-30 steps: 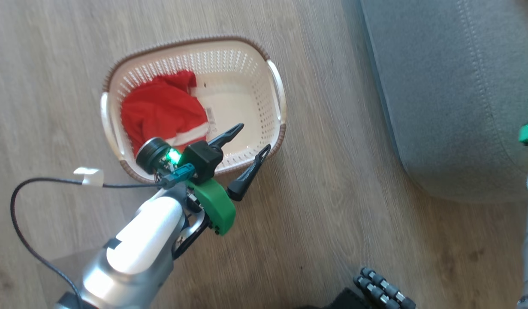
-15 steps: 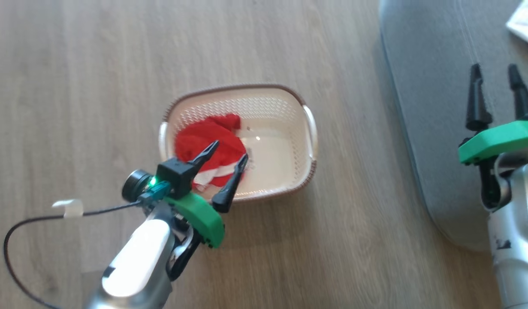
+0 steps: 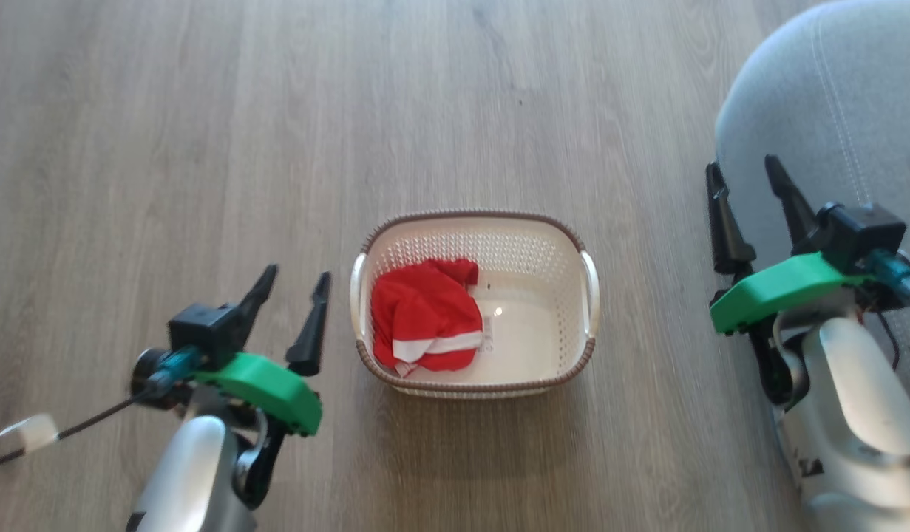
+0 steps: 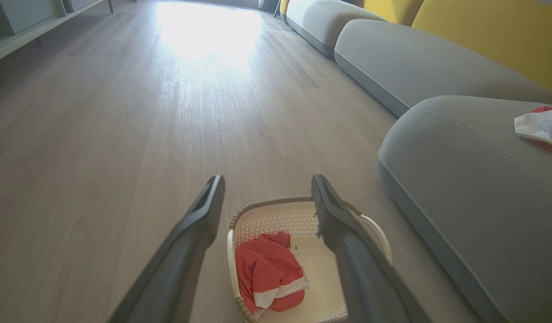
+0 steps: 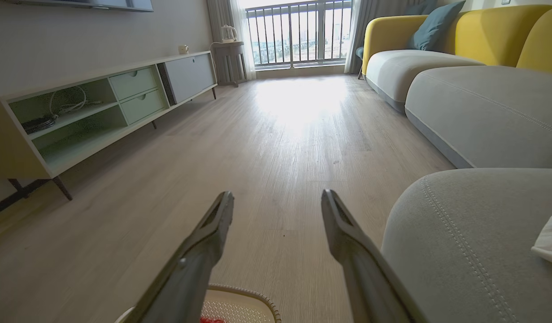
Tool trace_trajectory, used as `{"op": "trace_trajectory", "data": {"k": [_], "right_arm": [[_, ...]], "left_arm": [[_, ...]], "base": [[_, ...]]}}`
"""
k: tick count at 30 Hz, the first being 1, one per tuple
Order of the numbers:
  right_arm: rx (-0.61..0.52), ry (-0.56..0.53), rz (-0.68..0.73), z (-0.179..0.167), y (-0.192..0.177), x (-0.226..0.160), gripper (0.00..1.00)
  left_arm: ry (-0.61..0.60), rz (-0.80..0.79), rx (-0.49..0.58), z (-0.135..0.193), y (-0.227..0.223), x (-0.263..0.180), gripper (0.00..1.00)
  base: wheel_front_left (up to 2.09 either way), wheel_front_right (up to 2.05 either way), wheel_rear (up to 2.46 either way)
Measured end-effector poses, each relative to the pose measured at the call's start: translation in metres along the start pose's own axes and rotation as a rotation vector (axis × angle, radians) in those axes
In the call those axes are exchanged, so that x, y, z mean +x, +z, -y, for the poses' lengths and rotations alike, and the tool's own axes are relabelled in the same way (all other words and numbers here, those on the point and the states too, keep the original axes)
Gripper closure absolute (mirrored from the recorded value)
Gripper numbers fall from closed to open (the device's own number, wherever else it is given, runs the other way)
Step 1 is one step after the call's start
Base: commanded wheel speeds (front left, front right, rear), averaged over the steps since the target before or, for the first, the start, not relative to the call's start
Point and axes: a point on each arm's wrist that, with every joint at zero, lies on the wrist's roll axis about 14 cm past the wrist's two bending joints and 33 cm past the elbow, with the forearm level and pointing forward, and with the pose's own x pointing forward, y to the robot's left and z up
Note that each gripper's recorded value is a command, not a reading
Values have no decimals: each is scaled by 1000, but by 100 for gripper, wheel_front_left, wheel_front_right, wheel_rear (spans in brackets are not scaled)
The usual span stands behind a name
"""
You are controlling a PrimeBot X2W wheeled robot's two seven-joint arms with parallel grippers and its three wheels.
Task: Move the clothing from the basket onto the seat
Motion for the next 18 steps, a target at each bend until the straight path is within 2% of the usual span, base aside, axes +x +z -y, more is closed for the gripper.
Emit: {"op": "trace_trajectory", "data": {"k": [8,18], "right_arm": [[32,41,5,-24,1,-18,0],[50,31,10,-28,3,-42,0]], "left_arm": [[164,86,20,-43,26,-32,0],[246,131,33,-59,37,-59,0]], "base": [[0,0,0],[0,0,0]]}}
